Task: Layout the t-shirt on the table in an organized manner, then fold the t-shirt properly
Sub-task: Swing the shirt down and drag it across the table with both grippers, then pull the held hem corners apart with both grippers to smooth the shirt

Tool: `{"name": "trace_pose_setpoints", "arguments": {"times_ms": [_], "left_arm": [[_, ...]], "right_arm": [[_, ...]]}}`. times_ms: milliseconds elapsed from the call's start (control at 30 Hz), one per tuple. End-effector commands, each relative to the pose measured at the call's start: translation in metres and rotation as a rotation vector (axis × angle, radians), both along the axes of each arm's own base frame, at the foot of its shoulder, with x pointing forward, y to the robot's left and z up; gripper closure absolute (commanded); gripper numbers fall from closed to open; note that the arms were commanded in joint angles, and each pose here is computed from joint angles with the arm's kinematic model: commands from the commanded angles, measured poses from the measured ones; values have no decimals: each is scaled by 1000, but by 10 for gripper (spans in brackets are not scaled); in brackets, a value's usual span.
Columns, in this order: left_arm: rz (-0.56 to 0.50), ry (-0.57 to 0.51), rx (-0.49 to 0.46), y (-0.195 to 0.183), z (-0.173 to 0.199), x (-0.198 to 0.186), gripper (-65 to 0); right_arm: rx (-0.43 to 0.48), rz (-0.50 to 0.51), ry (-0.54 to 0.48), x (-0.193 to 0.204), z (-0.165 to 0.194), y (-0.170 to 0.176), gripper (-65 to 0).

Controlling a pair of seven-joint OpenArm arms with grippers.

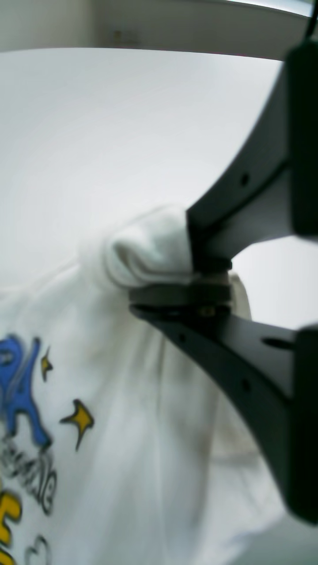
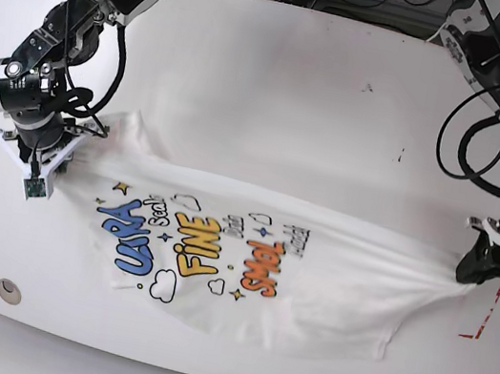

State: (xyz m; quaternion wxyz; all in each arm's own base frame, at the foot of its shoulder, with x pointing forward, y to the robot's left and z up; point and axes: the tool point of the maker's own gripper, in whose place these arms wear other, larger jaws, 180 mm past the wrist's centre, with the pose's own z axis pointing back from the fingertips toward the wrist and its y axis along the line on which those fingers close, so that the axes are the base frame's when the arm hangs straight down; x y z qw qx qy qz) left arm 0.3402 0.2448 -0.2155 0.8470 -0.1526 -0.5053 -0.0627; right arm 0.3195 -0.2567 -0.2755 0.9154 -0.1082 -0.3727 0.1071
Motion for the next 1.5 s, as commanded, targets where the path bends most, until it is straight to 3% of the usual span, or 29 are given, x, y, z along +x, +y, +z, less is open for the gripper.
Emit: {"name": "trace_pose_setpoints", "arguments": {"times_ms": [0, 300, 667, 1467], "left_arm": [[10, -23, 14, 9, 5, -8, -1], [29, 77, -24, 18, -30, -45, 0], [20, 175, 28, 33, -48, -73, -1], [4, 412, 88, 45, -95, -140, -4]], "right_arm": [[1, 22, -54, 6, 12, 5, -2], [27, 24, 51, -22, -24, 13, -2], [62, 54, 193, -64, -67, 32, -2], [69, 50, 328, -114, -100, 33, -3]]}}
